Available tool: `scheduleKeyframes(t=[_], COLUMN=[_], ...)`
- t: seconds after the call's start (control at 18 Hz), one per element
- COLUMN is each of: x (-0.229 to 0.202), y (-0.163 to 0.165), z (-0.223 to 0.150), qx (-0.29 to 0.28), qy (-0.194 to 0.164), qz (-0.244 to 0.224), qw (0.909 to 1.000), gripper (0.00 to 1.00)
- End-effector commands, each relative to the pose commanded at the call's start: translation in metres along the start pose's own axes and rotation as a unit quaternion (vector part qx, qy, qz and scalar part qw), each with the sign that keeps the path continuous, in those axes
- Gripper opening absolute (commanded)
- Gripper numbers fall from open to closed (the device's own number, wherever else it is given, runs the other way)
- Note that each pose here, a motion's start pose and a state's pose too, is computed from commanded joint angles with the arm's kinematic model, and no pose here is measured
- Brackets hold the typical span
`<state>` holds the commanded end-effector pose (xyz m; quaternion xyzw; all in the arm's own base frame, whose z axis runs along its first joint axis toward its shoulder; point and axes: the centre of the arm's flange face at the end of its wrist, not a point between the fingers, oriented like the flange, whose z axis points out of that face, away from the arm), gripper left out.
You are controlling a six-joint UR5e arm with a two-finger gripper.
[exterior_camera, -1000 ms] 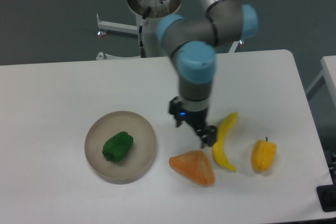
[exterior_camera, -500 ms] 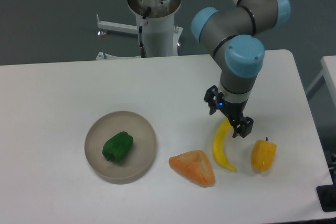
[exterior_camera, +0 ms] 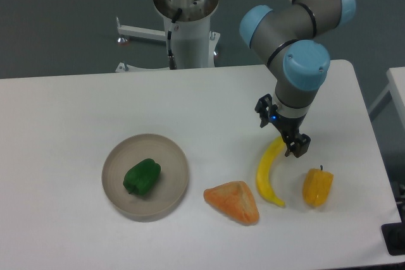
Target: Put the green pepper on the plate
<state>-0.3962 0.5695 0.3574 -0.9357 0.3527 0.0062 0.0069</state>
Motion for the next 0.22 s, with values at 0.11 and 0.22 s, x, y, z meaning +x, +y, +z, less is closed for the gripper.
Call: scheduleKeyframes(t=[0.11, 0.22], x=[0.0000, -0.0003], y=[0.0000, 0.0000], z=[0.0000, 0.0010], qx=[0.000, 0.000], qy=[0.000, 0.001], qz=[0.000, 0.000], qw=[1.0000, 1.0000], gripper=[1.00, 1.00])
